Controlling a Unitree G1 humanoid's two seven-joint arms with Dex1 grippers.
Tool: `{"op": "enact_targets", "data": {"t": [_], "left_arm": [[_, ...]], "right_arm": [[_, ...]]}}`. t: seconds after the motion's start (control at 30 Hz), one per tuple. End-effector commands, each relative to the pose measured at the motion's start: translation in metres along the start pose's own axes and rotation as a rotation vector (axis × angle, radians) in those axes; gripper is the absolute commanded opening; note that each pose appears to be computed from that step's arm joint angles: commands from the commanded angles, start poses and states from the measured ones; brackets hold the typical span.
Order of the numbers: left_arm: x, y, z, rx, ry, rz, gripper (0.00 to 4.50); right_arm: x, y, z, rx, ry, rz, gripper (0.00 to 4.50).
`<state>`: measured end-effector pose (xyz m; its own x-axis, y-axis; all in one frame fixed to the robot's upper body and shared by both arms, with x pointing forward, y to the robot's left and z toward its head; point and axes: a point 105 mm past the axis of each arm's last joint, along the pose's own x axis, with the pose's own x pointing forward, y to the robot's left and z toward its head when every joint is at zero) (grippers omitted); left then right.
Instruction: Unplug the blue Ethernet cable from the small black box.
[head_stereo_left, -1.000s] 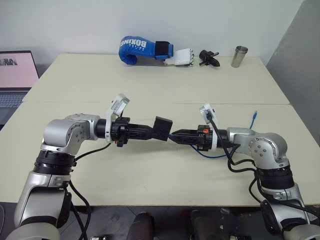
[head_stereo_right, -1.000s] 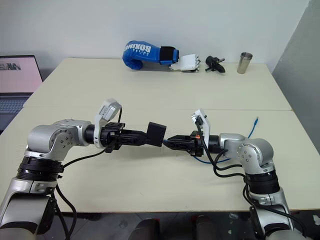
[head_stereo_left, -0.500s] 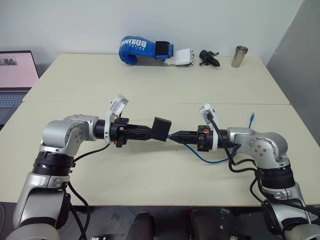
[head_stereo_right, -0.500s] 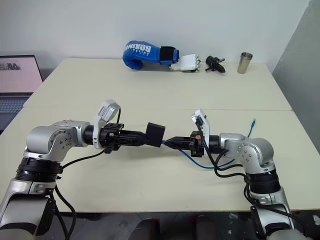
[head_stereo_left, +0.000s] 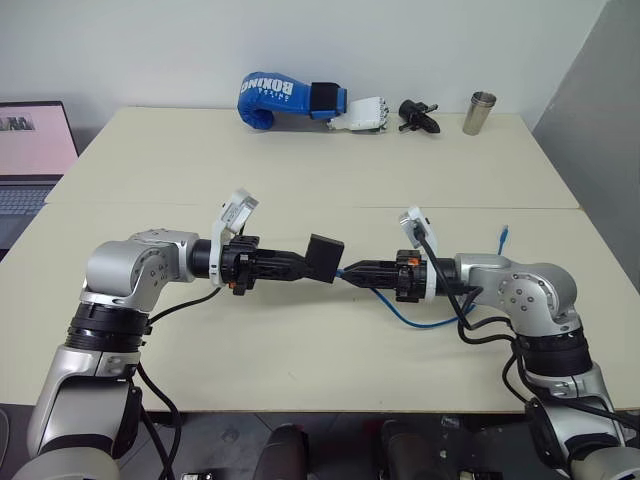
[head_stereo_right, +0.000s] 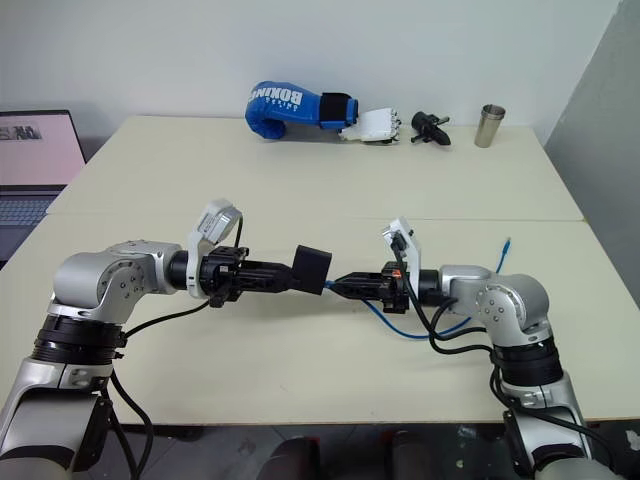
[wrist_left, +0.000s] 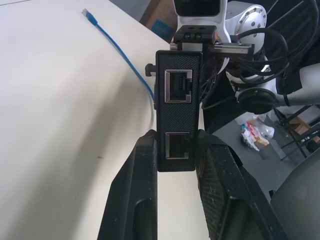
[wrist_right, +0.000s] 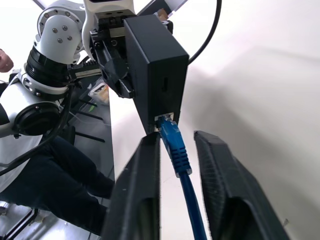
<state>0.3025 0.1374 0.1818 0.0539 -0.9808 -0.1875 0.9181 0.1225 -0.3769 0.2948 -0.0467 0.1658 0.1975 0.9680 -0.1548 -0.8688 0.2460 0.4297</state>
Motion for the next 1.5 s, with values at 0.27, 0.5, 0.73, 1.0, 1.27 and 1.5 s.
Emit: {"op": "enact_targets", "data": {"t": [0.27,0.5,0.73,1.0,1.27,1.5], "left_arm": [[-0.0004,-0.0082,0.0107,0.048,-0.028,-0.023,0.76],[0.0005,-0.0085,0.0104,0.046,-0.031,-0.025,0.76],[0.0007,-0.0079,0.0110,0.043,-0.041,-0.019,0.76],[0.0000,-0.0067,0.0133,0.036,-0.066,-0.007,0.76],[-0.0002,-0.0077,0.0121,0.032,-0.066,-0.007,0.76],[0.0000,-0.0082,0.0115,0.035,-0.060,-0.010,0.76]], "right_arm": [[-0.0073,0.0158,0.0061,0.008,-0.025,0.085,1.50],[-0.0012,0.0159,0.0122,0.029,-0.085,0.082,1.50],[0.0001,0.0158,0.0126,0.039,-0.105,0.074,1.50],[-0.0016,0.0187,0.0059,0.049,-0.104,0.076,1.50],[0.0014,0.0181,0.0050,0.052,-0.124,0.061,1.50],[0.0018,0.0171,0.0060,0.055,-0.127,0.058,1.50]]}}
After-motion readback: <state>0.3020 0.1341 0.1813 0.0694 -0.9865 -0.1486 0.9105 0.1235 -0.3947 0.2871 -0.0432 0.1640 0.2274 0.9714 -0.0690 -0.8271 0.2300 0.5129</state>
